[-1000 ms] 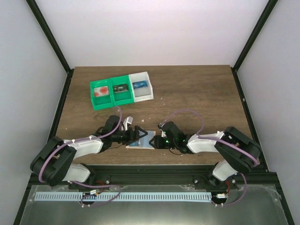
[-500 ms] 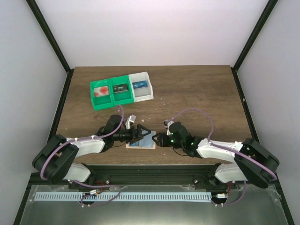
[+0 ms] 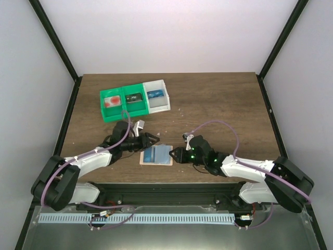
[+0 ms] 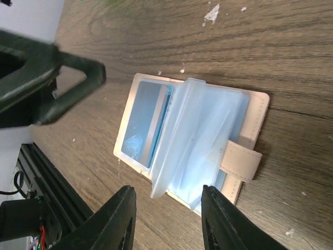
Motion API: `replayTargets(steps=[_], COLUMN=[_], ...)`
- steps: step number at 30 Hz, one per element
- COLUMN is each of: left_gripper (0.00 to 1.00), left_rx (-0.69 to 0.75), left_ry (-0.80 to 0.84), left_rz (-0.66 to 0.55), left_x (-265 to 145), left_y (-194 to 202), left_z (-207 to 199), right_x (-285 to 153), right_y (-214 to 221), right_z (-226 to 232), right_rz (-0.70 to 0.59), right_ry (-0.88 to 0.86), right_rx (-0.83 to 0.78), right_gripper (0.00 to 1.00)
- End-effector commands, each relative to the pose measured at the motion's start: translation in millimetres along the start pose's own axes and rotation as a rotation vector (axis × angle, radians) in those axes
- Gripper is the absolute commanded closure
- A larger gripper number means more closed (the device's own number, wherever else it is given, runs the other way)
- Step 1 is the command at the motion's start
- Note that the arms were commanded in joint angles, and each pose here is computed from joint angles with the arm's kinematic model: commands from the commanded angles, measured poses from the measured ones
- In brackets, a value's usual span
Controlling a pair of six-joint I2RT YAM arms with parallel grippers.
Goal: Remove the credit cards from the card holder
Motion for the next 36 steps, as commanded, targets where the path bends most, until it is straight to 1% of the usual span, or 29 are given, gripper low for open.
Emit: replayTargets(steps=[1,2,5,8,13,17,20,24,30,36], left_gripper=[0.66,0.74,0.9,0.99,1.0,1.0,1.0,1.0,1.0,1.0], left_rx=[-0.011,-0.014,-0.014,-0.013,-0.046,-0.058,-0.075,-0.089,-0.103,-0.122], left_ry=[-0.079,-0.099,-0.165,-0.219,-0.275,-0.294,-0.289,-0.254,-0.254,-0.235], left_rz=[-0.042,-0.047,-0.045,-0.036,-0.025,-0.026,-0.001,0.036,0.049,0.074], left_x=[-19.7,-23.2,-29.3,-31.9,-35.0,-35.5,-31.4,-27.1,-27.4,-24.7], left_y=[-4.6,-4.4,-2.1,3.4,17.7,28.0,34.0,39.9,49.3,55.4], left_z=[20.6,24.8,34.7,44.6,61.1,69.8,76.5,80.3,85.1,89.1], right_x=[2.2,3.7,10.2,21.2,48.6,69.1,84.6,100.5,103.3,100.7], right_y=[-7.2,-8.2,-11.5,-10.9,-5.6,-2.9,-1.2,1.7,5.7,6.7], right_z=[24.5,27.8,42.8,56.4,64.9,61.1,55.3,50.7,31.5,24.4], right_rz=[0.018,0.025,0.039,0.061,0.112,0.152,0.172,0.21,0.183,0.174], right_ry=[-0.085,-0.095,-0.128,-0.138,-0.122,-0.115,-0.089,-0.081,-0.002,0.045], right_rx=[0.001,0.004,-0.001,-0.016,-0.025,-0.006,0.013,0.026,0.036,0.033], right_gripper=[0.64,0.64,0.65,0.65,0.65,0.65,0.68,0.7,0.76,0.77])
Point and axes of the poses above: each gripper's point midway between its finger pads, its own x axis out along the fingers, its own z axis along the line the jaws close on, y = z × x, the point moved 10 cm from there along -x, back along the fingers, and after that the axes turned 14 degrees about x, right-handed, at the moved point
